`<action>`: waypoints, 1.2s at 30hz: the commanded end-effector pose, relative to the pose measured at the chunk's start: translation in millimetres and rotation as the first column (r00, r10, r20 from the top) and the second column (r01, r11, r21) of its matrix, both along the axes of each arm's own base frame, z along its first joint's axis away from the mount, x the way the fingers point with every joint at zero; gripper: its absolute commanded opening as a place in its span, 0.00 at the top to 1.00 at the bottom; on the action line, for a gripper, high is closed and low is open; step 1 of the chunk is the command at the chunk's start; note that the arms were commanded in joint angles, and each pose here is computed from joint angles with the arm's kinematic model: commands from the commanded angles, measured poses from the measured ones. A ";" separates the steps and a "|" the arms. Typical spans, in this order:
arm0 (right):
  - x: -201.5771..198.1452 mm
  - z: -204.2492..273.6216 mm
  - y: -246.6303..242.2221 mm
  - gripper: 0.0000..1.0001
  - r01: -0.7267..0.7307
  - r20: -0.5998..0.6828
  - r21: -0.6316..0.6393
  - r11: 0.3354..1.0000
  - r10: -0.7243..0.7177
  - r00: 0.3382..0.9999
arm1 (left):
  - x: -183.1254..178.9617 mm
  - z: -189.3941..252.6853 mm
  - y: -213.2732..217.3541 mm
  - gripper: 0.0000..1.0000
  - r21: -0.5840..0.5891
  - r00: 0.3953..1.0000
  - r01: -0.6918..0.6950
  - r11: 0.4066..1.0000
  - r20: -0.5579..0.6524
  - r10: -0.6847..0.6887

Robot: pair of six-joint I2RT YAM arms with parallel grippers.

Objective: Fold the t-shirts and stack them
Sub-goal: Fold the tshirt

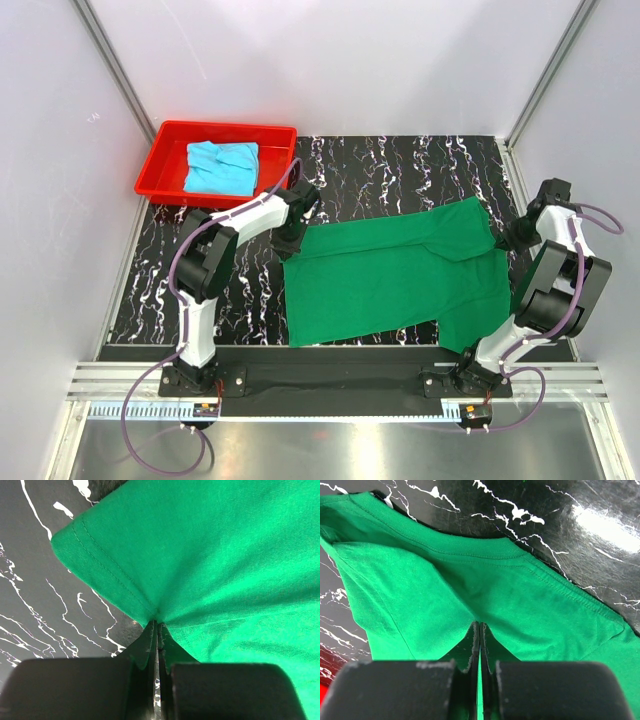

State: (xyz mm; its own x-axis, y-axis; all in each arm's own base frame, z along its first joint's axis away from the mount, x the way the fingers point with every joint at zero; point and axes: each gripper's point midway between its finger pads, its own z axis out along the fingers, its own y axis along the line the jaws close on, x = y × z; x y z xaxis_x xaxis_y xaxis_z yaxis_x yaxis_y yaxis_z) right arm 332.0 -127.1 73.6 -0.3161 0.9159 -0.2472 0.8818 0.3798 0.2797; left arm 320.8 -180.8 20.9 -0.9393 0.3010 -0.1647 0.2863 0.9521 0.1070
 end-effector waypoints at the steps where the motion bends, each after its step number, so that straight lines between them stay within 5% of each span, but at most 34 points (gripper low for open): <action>1: 10.3 12.1 -12.3 1.00 -0.010 0.037 -0.068 0.998 0.012 0.999 | 3.2 0.2 -6.9 1.00 -0.022 1.000 -0.007 1.000 0.011 0.007; 17: 33.6 30.6 -18.2 1.00 -0.011 0.090 -0.063 0.998 0.016 0.996 | 16.2 17.4 -11.6 1.00 -0.037 0.998 -0.012 0.999 0.060 0.015; 27: 8.1 8.8 -19.8 1.00 -0.012 -0.030 -0.083 0.996 0.010 1.000 | 2.6 2.5 -9.3 0.99 -0.039 1.000 -0.014 0.999 0.008 0.014; 32: 3.5 21.7 -40.3 0.63 -0.047 -0.040 -0.217 0.975 0.039 0.998 | 3.0 38.1 -7.6 0.59 -0.078 0.996 -0.042 0.996 0.069 0.048; 36: 79.3 66.4 -56.4 0.38 -0.124 0.167 -0.285 0.950 0.177 0.970 | 11.8 91.0 -14.7 0.46 -0.162 0.982 -0.036 0.986 0.176 0.065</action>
State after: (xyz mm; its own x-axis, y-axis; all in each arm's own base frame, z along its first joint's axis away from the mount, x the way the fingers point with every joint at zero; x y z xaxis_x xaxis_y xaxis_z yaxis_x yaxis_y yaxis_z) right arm 345.3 -157.6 88.6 -0.3784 0.8495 -0.3677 0.8595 0.4699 0.2011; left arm 319.6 -184.2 48.3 -0.9430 0.2544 -0.2144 0.2439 0.9669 0.0748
